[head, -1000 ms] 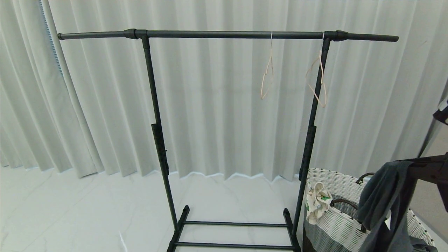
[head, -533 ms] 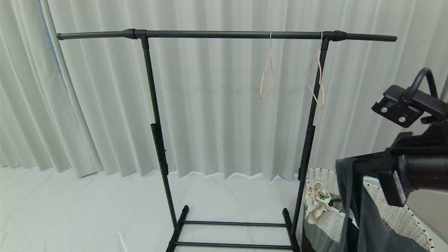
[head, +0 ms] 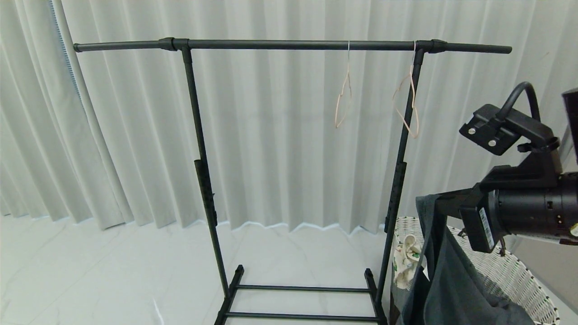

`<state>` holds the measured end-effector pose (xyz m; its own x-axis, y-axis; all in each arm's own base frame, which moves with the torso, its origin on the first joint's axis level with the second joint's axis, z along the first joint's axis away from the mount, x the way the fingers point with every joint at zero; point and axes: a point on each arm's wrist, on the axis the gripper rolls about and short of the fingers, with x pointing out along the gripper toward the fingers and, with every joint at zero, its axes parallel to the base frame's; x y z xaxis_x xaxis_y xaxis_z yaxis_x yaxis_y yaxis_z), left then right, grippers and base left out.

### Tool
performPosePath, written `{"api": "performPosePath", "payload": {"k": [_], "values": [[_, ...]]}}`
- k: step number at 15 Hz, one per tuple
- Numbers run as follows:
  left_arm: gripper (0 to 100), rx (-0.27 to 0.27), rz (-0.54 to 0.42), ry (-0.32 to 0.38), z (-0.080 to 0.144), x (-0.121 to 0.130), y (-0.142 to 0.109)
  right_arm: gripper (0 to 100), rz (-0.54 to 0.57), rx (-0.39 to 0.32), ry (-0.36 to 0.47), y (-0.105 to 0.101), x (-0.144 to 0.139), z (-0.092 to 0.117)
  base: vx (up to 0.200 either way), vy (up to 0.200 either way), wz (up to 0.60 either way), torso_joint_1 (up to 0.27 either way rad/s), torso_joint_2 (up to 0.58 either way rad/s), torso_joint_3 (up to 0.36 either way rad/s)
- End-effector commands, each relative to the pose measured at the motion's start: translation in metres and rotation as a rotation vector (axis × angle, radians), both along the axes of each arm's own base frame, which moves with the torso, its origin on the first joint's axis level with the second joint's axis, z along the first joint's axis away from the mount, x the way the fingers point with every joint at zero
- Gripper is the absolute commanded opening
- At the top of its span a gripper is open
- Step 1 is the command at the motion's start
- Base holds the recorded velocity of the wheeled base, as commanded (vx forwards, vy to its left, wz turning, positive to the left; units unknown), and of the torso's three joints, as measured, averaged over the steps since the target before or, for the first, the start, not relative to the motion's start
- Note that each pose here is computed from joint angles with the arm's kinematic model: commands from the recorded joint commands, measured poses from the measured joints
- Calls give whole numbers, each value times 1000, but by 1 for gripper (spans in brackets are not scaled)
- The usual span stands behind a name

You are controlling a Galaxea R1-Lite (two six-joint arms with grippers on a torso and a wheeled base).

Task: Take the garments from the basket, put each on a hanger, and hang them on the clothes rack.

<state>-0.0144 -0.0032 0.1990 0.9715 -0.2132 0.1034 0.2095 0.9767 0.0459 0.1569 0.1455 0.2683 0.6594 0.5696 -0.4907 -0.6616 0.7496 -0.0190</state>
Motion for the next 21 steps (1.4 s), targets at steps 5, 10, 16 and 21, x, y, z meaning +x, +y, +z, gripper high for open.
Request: {"api": "performPosePath", "payload": {"k": [5,10,16,21], "values": [[100,93,-581,463,50,159,-123,0,-2,49,-41,3,3,5,0,0,0,0,0,0],[100,12,-772,603,-22,172,-263,0,-18,79,-62,2,7,8,0,0,0,0,0,0],[100,-54,-734,783,-72,199,-306,0,-7,97,-44,-2,16,6,0,0,0,0,0,0],[100,-42,-678,833,-96,219,-304,0,-20,98,-44,-5,18,6,0,0,0,0,0,0]]}}
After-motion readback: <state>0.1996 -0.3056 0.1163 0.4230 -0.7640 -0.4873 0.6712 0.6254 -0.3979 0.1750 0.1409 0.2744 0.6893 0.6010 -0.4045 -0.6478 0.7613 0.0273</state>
